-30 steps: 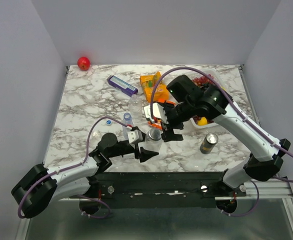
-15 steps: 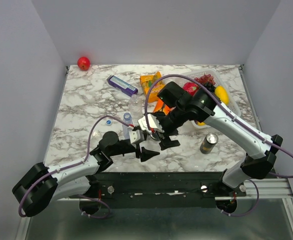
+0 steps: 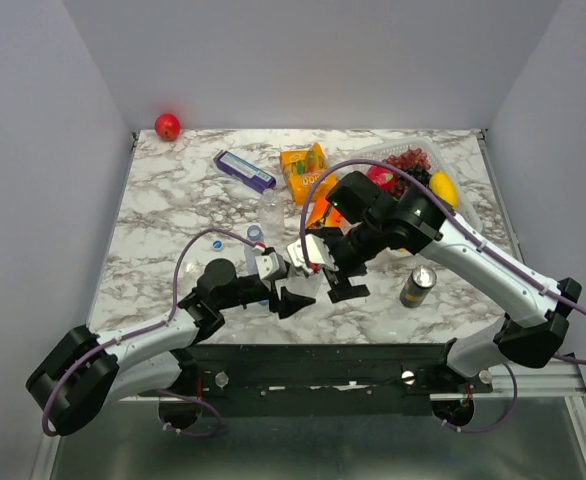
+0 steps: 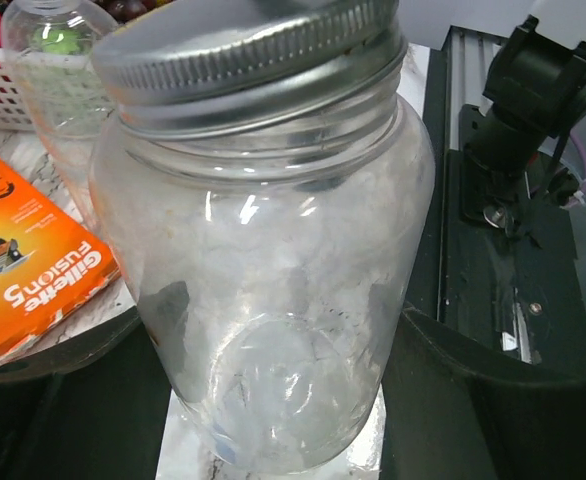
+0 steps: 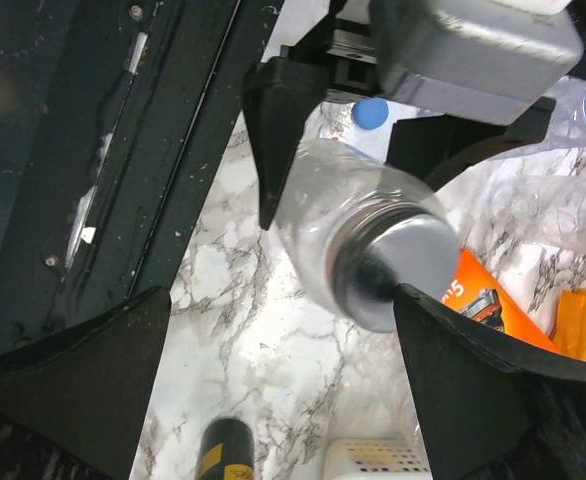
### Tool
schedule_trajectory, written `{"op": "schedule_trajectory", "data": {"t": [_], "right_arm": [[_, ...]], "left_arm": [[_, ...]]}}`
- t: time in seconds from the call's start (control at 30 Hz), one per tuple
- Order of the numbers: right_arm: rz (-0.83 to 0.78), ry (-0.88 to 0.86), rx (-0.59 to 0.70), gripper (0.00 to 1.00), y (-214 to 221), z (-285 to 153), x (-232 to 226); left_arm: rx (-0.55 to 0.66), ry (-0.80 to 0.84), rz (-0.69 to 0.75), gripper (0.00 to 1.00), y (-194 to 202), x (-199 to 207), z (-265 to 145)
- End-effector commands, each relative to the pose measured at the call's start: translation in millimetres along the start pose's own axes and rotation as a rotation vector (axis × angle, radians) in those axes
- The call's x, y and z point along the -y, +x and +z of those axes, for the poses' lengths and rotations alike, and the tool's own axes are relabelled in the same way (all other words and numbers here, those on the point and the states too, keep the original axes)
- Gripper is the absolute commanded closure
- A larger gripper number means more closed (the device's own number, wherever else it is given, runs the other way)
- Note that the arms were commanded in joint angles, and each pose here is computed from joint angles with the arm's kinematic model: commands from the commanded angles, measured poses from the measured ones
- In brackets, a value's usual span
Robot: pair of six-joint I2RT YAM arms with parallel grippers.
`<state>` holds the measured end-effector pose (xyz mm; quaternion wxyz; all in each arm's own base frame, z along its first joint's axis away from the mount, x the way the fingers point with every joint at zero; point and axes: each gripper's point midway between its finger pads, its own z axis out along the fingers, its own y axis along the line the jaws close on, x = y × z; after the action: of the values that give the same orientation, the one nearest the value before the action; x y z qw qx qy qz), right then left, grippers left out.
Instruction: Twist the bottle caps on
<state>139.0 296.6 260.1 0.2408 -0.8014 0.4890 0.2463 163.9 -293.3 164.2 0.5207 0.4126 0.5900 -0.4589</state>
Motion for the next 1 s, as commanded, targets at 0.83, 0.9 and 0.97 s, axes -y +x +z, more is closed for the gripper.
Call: {"op": "schedule_trajectory", "data": {"t": [0.83,0.9,0.97], "right_arm": [[-0.014,0.177,0.009,0.0,-24.2,-17.7,33.9],[-0.034,0.153,0.015,0.0,-25.0,-14.4,32.1],[-0.065,0.129,0.013,0.0,-24.1,-12.3,29.5]], "left_arm": [[0.041,0.044,0.061,1.0,-17.9,0.7,4.6],[0.041,0.053,0.063,1.0,-19.4,2.1,5.4],[0.04,0.068,0.062,1.0,-21.1,5.0,6.3]]}}
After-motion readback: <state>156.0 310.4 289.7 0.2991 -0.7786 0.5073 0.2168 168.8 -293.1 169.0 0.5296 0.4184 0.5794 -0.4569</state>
